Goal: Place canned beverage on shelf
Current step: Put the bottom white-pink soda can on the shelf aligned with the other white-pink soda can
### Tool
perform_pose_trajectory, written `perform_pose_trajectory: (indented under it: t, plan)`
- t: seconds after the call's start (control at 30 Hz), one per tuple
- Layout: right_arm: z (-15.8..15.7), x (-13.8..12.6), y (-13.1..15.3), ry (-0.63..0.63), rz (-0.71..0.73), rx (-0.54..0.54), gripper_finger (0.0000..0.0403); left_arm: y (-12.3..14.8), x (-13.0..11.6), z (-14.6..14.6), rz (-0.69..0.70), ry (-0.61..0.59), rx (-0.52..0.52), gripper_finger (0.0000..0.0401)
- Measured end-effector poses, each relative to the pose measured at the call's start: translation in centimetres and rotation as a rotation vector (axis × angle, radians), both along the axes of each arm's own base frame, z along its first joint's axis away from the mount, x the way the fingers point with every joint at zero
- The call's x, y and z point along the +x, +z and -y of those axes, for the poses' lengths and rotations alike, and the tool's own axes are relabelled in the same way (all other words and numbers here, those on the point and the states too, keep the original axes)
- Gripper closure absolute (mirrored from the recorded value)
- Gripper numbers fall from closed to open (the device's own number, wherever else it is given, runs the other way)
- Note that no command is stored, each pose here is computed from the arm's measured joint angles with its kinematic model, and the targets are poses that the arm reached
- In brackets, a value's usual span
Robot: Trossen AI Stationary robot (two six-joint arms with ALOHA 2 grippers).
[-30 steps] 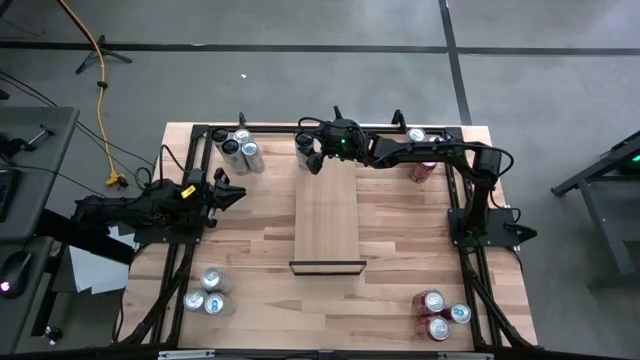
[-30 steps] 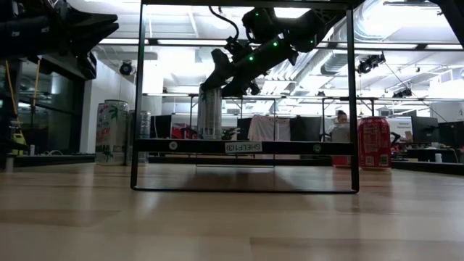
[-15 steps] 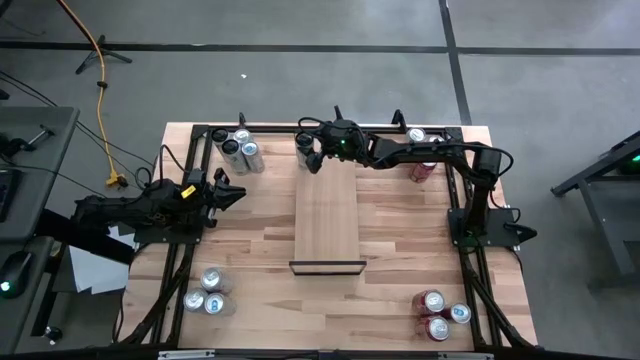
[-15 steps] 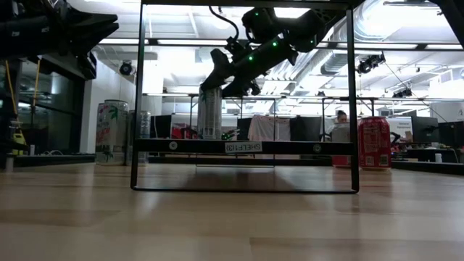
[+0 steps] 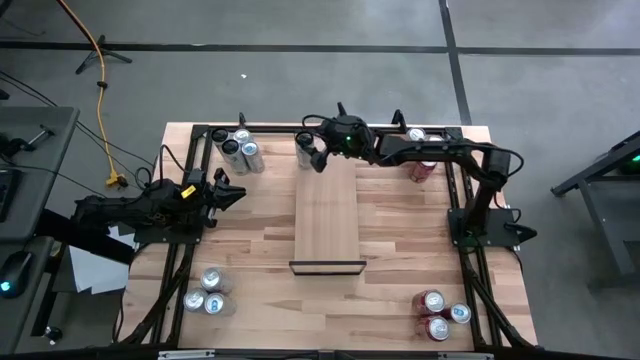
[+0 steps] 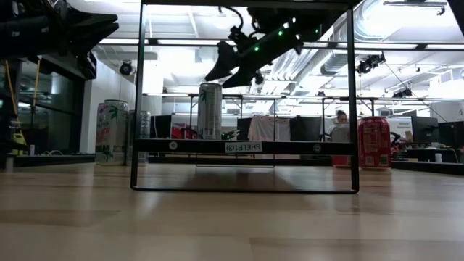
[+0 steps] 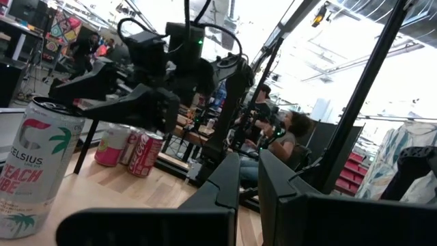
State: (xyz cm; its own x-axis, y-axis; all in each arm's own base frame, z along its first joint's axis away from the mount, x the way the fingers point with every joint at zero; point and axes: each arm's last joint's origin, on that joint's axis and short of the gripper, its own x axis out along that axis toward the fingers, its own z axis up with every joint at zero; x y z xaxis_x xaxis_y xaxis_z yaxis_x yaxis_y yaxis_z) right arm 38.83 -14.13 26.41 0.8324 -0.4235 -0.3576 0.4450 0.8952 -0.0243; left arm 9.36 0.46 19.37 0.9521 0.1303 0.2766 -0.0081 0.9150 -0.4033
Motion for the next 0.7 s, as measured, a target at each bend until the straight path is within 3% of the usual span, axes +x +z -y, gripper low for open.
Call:
perform_pose_trajectory:
  t: [0.33, 0.7]
  plan:
    - [-1.4, -3.9, 4.1, 0.0, -0.082, 0.037, 0.0059, 0.0, 0.0, 0.0, 0.0, -0.001, 0.0, 0.0398]
    - [-5.2, -13.7, 12.0, 0.042, -0.065, 0.076, 0.0059, 0.0, 0.0, 0.0, 0.001, 0.002, 0.01, 0.0398]
